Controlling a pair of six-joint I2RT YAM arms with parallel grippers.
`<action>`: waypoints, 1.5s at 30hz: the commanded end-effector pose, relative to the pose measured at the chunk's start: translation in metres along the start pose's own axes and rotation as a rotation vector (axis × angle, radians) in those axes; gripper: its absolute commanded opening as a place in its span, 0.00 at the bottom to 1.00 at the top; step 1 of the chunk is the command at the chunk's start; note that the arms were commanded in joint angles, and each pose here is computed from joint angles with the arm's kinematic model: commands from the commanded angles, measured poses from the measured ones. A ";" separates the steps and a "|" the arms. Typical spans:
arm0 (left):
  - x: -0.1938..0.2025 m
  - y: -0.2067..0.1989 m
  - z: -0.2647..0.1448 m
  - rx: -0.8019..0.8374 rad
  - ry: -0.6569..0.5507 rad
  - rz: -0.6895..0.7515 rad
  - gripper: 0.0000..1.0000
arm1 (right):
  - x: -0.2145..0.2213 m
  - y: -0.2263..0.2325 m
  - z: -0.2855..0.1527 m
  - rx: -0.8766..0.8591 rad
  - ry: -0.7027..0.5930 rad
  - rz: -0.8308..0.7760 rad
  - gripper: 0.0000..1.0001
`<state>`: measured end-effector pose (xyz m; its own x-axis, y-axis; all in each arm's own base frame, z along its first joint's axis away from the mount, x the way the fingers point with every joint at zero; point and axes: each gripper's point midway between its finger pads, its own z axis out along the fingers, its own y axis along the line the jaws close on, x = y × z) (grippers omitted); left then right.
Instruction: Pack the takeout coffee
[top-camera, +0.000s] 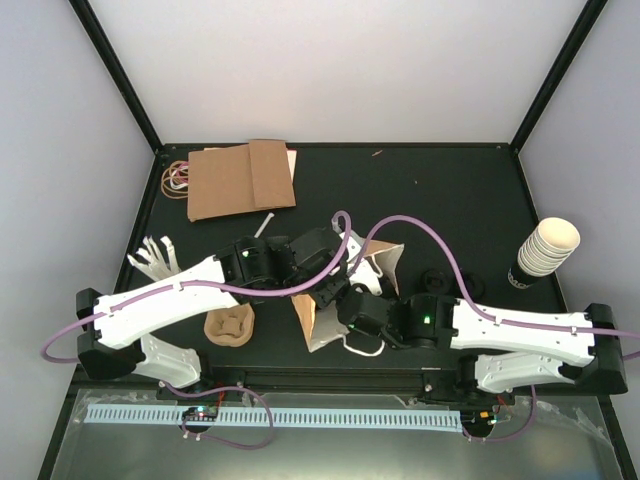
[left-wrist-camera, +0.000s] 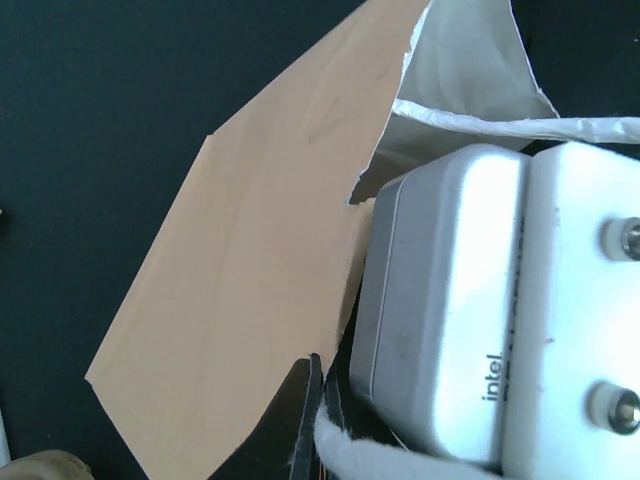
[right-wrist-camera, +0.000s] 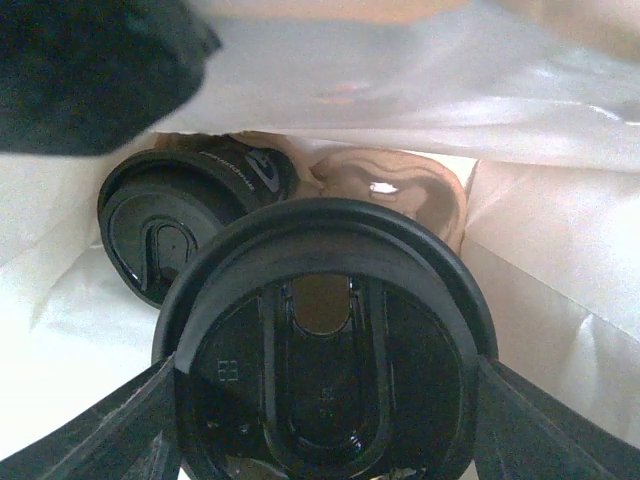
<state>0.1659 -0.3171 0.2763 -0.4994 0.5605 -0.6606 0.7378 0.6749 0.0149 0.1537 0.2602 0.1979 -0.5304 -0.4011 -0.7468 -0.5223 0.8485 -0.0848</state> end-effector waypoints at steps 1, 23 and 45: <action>-0.011 -0.009 -0.009 0.054 -0.051 -0.003 0.01 | -0.021 0.015 0.000 -0.042 -0.058 -0.047 0.43; -0.019 0.018 -0.038 -0.014 -0.151 -0.052 0.02 | 0.011 0.004 0.010 -0.074 -0.025 0.030 0.41; -0.013 -0.001 -0.030 0.084 -0.128 -0.043 0.01 | 0.017 -0.024 0.027 0.032 0.041 0.191 0.40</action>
<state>0.1609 -0.3003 0.2877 -0.4938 0.5172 -0.6990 0.7386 0.6737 -0.0233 0.1681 0.2539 0.1646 -0.6183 -0.3667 -0.6951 -0.4600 0.8860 -0.0583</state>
